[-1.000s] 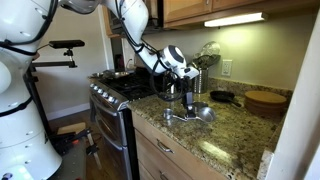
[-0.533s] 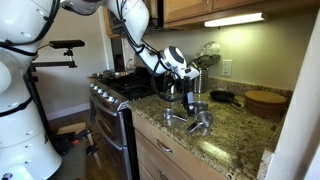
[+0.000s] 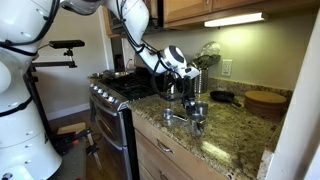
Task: Unstack the cups
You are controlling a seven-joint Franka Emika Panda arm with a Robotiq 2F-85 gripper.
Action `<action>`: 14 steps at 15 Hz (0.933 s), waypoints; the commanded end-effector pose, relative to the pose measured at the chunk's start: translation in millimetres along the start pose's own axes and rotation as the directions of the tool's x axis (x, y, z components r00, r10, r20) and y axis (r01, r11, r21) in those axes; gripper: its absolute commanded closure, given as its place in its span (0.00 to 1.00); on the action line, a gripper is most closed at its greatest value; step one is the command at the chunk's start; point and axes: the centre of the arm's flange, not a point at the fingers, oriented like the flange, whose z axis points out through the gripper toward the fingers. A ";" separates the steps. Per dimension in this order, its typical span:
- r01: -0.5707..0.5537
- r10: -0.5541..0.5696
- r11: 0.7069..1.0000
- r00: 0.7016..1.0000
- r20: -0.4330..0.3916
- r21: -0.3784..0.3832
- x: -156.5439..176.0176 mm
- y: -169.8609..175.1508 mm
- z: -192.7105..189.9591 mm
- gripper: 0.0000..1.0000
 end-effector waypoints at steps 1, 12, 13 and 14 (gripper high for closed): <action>0.010 -0.010 1.000 1.000 -0.010 0.026 -3.4 13.7 -9.8 0.00; -0.002 0.002 0.992 1.000 -0.002 0.127 -3.3 49.3 -38.4 0.00; -0.006 0.006 0.989 1.000 0.001 0.145 -3.2 55.2 -42.2 0.00; -0.007 0.007 0.987 1.000 0.005 0.158 -2.9 59.1 -45.1 0.00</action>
